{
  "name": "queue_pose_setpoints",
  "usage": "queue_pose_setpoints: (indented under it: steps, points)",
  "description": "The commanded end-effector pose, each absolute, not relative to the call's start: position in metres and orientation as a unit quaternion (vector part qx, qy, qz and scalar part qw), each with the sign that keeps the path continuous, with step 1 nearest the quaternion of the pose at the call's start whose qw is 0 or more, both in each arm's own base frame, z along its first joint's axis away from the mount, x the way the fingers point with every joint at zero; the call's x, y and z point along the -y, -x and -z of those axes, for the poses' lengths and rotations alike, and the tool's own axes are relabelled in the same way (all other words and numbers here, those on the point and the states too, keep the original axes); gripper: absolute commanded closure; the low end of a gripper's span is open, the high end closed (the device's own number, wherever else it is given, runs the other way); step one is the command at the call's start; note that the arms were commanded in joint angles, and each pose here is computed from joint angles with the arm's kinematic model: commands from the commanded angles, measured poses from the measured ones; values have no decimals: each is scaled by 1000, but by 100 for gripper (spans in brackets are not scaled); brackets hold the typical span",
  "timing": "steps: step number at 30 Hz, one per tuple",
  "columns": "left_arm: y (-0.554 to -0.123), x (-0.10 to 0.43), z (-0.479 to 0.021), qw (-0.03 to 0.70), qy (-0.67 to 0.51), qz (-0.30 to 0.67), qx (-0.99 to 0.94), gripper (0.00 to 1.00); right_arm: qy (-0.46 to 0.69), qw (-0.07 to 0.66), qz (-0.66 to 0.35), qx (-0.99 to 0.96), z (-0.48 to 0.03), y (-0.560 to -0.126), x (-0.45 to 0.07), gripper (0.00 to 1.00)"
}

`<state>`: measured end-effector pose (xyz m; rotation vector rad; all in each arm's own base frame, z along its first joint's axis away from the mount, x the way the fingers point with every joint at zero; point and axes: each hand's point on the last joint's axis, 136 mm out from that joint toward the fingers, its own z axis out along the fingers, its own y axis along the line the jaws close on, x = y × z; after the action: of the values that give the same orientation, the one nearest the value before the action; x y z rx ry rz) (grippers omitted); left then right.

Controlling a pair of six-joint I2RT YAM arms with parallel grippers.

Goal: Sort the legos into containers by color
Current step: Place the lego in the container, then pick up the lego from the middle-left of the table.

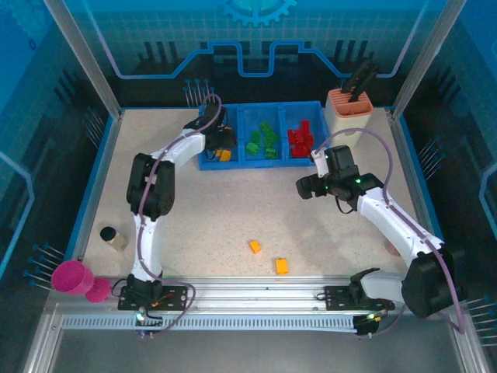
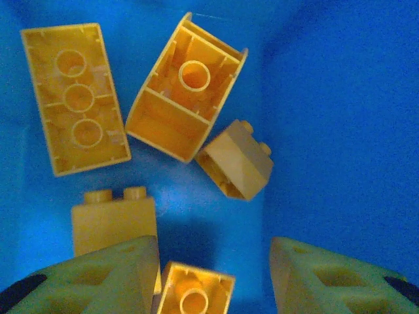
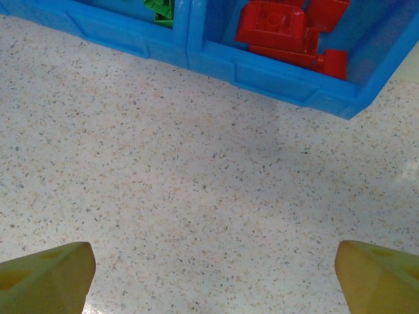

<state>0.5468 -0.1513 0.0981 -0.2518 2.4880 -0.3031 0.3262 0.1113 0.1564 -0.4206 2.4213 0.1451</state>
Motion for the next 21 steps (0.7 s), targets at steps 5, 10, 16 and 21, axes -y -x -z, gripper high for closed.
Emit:
queue_pose_setpoints:
  steps: [5, 10, 16, 21]
  points:
    - [-497, 152, -205, 385, 25, 110, -916, 47, 160, 355, -80, -917, -169, -331, -116, 5]
    - [-426, 167, -210, 354, -20, 85, -931, 40, 159, 366, -75, -914, -176, -332, -114, 4]
    - [-318, 213, -170, 254, 16, 153, -955, 34, 151, 368, -76, -914, -177, -330, -112, 4]
    - [-249, 246, -144, 197, 57, 187, -961, 29, 151, 369, -75, -914, -177, -329, -112, 4]
